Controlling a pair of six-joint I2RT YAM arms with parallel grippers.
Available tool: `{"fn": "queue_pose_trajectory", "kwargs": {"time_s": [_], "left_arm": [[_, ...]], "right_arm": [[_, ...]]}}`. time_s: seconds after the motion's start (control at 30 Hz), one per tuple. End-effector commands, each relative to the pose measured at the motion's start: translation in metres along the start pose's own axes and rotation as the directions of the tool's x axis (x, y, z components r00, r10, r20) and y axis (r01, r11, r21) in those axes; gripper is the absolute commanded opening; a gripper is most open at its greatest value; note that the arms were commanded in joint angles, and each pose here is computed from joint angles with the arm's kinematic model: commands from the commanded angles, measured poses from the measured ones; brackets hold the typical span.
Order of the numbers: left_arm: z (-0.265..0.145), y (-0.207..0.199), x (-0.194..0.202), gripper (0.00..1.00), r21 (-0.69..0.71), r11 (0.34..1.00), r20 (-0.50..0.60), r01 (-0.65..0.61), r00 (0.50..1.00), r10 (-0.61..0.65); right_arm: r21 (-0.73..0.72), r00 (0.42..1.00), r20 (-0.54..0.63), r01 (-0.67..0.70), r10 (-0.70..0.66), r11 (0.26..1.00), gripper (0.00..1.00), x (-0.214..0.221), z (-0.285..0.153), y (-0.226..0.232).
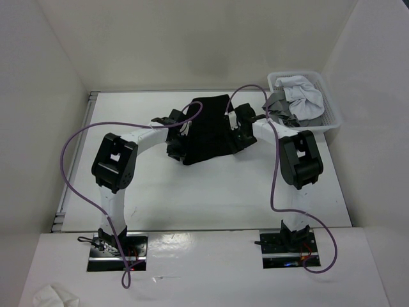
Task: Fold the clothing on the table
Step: Flatten the skirt out
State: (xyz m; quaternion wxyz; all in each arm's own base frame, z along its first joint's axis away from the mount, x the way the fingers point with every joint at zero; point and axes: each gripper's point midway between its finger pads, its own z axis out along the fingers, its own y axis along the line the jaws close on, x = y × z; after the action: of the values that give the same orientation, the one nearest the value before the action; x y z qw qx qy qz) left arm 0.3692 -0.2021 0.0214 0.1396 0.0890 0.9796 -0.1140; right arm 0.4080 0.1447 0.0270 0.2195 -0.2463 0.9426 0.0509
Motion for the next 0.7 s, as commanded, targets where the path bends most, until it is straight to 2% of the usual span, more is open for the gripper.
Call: {"fn": "queue_pose_trajectory", "kwargs": {"time_s": [0.0,0.17,0.27,0.37,0.67], "left_arm": [[0.003,-0.001,0.0,0.38,0.001,1.0,-0.001,-0.025,1.0,0.025],[0.005,-0.001,0.0,0.38,-0.001,1.0,-0.01,-0.024,1.0,0.024],[0.006,-0.001,-0.001,0.38,-0.001,1.0,-0.01,-0.024,1.0,0.024],[0.006,-0.001,-0.001,0.38,-0.001,1.0,-0.01,-0.024,1.0,0.024],[0.006,-0.001,-0.001,0.38,-0.001,0.999,-0.01,-0.033,0.999,0.033]], "right_arm": [[0.019,1.0,0.018,-0.008,0.007,1.0,0.74,-0.001,0.006,-0.009],[0.018,1.0,0.018,-0.025,0.025,1.0,0.63,-0.001,0.012,-0.017],[-0.002,0.999,0.036,-0.033,0.033,0.999,0.6,-0.008,0.011,-0.018],[-0.038,0.999,0.015,-0.045,0.046,0.998,0.62,-0.008,0.008,-0.016],[-0.162,0.996,0.075,-0.028,0.041,0.986,0.71,-0.035,-0.017,-0.004]]}}
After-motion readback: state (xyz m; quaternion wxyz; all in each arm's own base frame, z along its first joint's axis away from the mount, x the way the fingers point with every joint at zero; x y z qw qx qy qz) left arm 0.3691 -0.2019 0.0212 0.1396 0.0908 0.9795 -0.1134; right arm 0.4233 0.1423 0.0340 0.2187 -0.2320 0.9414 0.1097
